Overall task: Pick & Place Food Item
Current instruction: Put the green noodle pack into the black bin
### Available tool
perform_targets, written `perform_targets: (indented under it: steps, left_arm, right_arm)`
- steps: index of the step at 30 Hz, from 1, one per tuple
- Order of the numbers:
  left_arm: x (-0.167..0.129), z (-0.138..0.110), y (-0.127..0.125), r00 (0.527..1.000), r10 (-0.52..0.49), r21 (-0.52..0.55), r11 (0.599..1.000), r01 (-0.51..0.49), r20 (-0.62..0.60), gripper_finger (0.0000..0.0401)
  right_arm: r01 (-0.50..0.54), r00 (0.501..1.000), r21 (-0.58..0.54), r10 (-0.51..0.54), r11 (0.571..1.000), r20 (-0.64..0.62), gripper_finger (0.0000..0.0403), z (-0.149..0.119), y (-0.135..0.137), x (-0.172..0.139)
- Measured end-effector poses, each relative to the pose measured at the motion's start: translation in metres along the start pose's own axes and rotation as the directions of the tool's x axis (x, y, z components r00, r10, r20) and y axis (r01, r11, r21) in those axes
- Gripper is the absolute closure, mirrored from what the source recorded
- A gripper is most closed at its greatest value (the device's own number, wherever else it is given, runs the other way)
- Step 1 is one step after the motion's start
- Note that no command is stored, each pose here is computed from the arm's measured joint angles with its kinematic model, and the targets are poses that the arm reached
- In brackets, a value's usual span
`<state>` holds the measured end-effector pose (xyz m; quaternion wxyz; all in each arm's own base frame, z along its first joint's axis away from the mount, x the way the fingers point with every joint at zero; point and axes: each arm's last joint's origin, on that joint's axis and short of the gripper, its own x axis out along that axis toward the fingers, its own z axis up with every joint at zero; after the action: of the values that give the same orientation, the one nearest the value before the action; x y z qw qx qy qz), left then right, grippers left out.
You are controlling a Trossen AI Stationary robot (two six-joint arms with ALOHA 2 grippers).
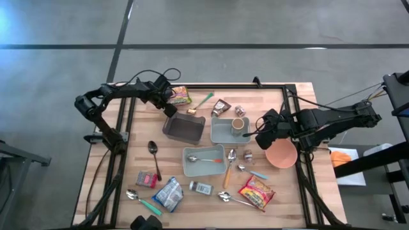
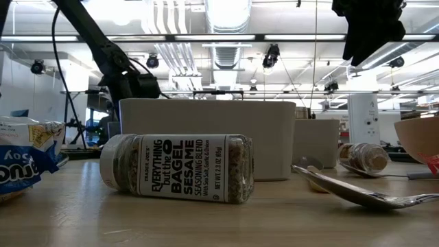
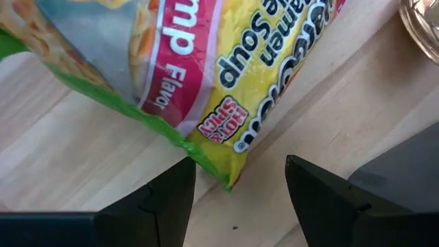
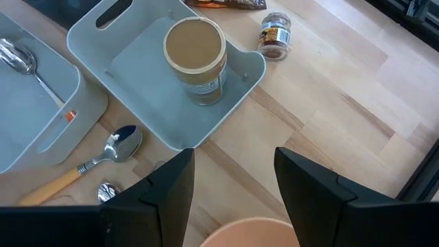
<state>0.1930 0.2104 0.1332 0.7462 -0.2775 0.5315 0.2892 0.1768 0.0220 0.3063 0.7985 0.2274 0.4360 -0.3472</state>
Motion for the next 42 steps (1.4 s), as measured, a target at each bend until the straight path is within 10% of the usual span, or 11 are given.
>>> perform_targets:
  steps: [15,42]
  left_arm:
    - [-0.003,0.003,0.001,0.999,0.029,0.036,0.999,-0.03,0.043,0.0393]
    - [-0.072,0.006,-0.006,0.953,0.054,-0.052,0.998,-0.041,0.298,0.0401]
  right_arm:
    - [-0.001,1.0,0.007,0.001,1.0,-0.002,0.0203,0.0,0.0,0.0]
    - [-0.009,1.0,-0.024,0.009,1.0,-0.015,0.0203,0.0,0.0,0.0]
